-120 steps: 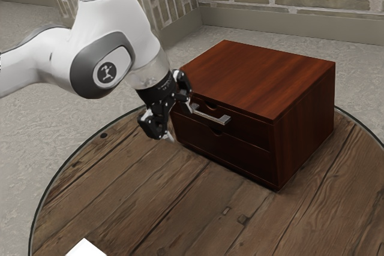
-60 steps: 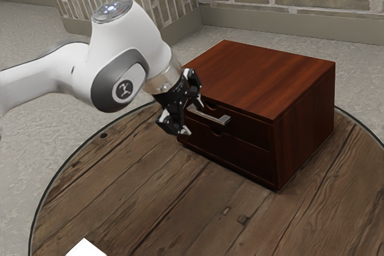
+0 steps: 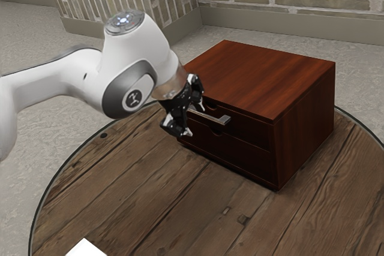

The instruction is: Pull the drawer handle with one arm to open the drawer

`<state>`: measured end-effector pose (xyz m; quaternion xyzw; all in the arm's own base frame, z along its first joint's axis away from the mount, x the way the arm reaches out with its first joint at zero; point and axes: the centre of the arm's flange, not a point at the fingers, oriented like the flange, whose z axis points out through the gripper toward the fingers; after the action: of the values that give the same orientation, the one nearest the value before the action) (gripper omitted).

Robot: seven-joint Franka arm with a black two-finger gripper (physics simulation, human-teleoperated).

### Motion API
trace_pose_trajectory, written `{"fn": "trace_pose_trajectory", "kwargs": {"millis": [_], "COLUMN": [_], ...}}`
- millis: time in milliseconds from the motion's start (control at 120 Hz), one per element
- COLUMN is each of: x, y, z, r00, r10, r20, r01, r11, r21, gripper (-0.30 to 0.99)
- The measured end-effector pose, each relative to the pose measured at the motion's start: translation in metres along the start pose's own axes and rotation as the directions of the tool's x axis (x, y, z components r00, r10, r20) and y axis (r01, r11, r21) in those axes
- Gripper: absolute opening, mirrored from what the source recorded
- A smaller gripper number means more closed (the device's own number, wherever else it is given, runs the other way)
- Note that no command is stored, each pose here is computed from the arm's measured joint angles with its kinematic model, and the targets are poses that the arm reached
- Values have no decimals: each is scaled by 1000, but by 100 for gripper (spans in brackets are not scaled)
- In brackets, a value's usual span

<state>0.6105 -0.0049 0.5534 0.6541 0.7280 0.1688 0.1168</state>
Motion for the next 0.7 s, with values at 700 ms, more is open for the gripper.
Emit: {"fn": "trace_pose_trajectory", "kwargs": {"millis": [700], "x": [3], "y": [5], "z": [3], "r00": [1000], "r10": [-9], "r20": [-2], "r01": [9], "r11": [1000], "r21": [16], "gripper": [10]}}
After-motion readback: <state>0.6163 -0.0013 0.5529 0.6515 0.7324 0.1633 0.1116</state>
